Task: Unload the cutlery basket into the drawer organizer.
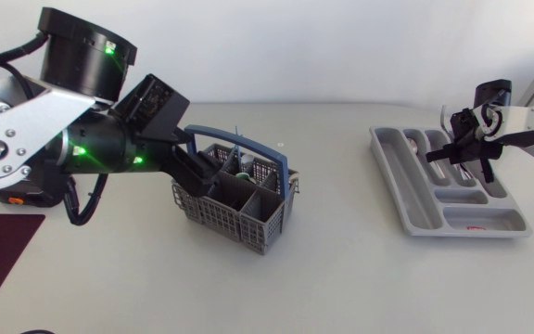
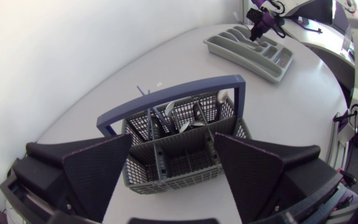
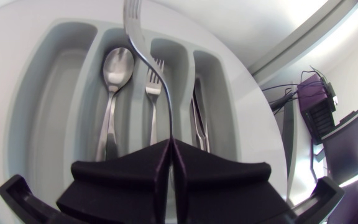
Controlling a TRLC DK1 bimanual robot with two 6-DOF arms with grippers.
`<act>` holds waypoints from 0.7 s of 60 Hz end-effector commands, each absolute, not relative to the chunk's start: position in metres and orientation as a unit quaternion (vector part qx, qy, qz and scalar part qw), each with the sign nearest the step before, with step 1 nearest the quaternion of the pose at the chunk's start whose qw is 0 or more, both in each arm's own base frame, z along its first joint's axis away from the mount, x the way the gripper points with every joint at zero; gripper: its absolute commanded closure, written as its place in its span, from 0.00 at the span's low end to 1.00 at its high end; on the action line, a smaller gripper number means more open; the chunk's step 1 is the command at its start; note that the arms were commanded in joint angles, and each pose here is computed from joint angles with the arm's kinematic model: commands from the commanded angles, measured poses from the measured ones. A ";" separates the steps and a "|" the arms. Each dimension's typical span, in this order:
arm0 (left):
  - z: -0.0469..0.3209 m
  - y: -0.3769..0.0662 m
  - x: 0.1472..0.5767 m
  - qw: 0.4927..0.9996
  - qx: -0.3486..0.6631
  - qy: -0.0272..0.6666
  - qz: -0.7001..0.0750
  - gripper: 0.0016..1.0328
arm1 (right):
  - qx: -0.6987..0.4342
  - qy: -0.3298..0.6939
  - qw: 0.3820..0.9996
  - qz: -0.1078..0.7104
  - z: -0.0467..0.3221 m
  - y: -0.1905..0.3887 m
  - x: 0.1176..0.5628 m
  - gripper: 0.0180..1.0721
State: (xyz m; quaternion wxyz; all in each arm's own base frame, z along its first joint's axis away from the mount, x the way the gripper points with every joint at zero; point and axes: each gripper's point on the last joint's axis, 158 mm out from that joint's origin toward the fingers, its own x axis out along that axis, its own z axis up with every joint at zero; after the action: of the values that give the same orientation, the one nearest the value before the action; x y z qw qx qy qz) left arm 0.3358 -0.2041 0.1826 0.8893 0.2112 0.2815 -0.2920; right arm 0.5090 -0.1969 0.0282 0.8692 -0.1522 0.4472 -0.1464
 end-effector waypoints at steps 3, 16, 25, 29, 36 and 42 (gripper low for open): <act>0.166 -0.200 0.328 0.880 0.214 0.305 -0.294 0.11 | -0.144 0.462 0.862 -0.152 0.010 -0.196 0.518 0.94; 0.156 -0.195 0.324 0.877 0.216 0.317 -0.291 0.11 | -0.146 0.482 0.850 -0.151 -0.011 -0.190 0.521 0.90; 0.150 -0.192 0.322 0.875 0.218 0.322 -0.290 0.11 | -0.144 0.481 0.852 -0.151 -0.002 -0.186 0.516 0.53; 0.150 -0.187 0.323 0.876 0.216 0.323 -0.285 0.11 | -0.140 0.472 0.856 -0.155 0.009 -0.185 0.513 0.43; 0.152 -0.176 0.328 0.883 0.210 0.321 -0.270 0.11 | -0.138 0.458 0.864 -0.160 0.030 -0.183 0.505 0.27; 0.152 -0.166 0.330 0.888 0.206 0.319 -0.259 0.11 | -0.140 0.437 0.876 -0.146 0.052 -0.167 0.495 0.26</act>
State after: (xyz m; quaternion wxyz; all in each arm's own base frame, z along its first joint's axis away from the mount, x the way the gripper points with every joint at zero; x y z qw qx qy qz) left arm 0.3324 -0.1753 0.1562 0.8855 0.2090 0.3184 -0.2662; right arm 0.5034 -0.1802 0.0274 0.8635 -0.1446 0.4599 -0.1482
